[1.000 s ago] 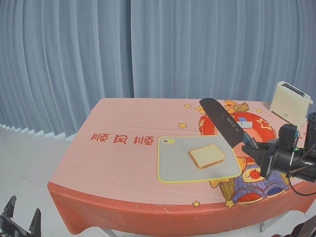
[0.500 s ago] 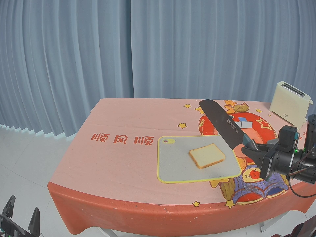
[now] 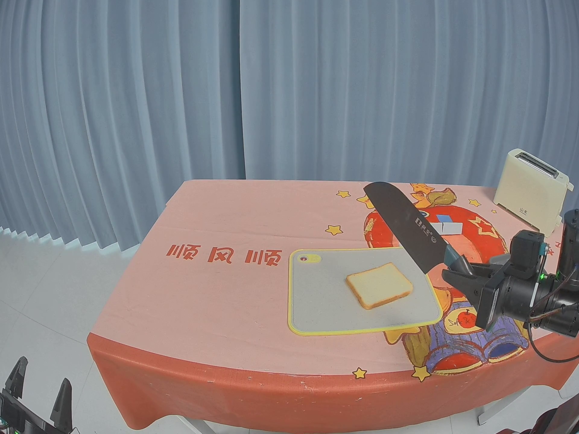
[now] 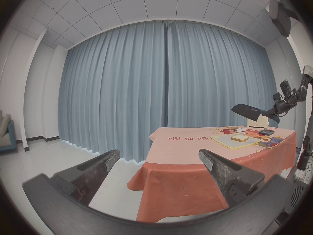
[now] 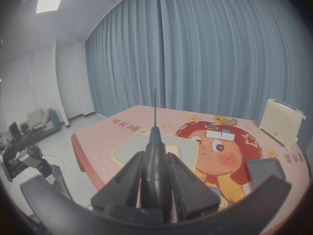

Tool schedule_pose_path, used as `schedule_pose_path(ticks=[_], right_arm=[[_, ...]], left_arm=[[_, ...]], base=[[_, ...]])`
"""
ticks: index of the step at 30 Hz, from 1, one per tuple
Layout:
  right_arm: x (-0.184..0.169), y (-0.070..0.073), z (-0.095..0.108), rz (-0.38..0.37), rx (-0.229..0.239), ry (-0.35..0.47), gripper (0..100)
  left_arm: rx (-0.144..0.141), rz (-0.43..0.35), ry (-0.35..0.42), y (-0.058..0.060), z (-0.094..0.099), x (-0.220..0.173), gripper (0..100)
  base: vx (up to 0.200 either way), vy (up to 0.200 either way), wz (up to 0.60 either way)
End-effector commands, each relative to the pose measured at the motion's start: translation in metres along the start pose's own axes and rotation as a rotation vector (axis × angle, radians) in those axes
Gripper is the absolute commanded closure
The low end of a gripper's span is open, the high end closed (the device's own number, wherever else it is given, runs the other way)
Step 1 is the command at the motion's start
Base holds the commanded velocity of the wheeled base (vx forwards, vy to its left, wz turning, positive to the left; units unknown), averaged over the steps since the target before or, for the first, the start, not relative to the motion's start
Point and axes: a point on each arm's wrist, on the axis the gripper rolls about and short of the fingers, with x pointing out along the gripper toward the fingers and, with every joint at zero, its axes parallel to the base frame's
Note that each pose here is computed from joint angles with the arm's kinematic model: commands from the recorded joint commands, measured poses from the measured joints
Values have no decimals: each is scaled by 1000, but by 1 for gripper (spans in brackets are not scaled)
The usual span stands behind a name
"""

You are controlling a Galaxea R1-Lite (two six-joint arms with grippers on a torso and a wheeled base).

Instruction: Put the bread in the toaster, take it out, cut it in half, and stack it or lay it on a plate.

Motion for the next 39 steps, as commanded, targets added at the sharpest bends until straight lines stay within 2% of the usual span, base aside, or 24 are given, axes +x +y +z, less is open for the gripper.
schedule_pose_path(ticks=[1, 6, 21, 27, 28, 29, 30, 31, 32, 33, 37, 39], right_arm=[[0, 0, -1, 2, -2, 1, 100], [-1, 0, 0, 2, -2, -2, 100], [-2, 0, 1, 1, -3, -11, 100], [-1, 0, -1, 2, -4, 1, 100], [-1, 0, -1, 2, -4, 3, 100], [-1, 0, -1, 0, -3, 3, 100], [-1, 0, -1, 0, -3, 3, 100], [-1, 0, -1, 0, -3, 3, 100], [-1, 0, -1, 0, -3, 1, 100], [-1, 0, -1, 2, -5, 1, 100], [-1, 0, -1, 1, -5, 0, 100], [-1, 0, -1, 2, -5, 0, 100]], left_arm=[[0, 0, 1, 0, -5, 0, 0], [-11, 5, 0, 0, -5, 0, 0], [-20, 14, -1, 0, -5, 0, 0], [-34, 46, -10, 1, -4, 0, 0], [-41, 61, -21, 1, -3, 0, 0], [-55, 78, -84, 2, 3, 0, 0], [-55, 78, -84, 2, 3, 0, 0], [-66, 92, -241, 2, 19, -3, 0], [-65, 92, -247, 2, 20, -3, 0], [-44, 93, -252, 2, 20, -3, 0], [-32, 79, -252, 2, 20, -3, 0], [-22, 39, -256, 1, 21, -3, 0]], base=[[0, 0, 0], [0, 0, 0], [0, 0, 0], [0, 0, 0], [0, 0, 0], [0, 0, 0], [0, 0, 0], [0, 0, 0], [0, 0, 0], [0, 0, 0], [0, 0, 0], [0, 0, 0]])
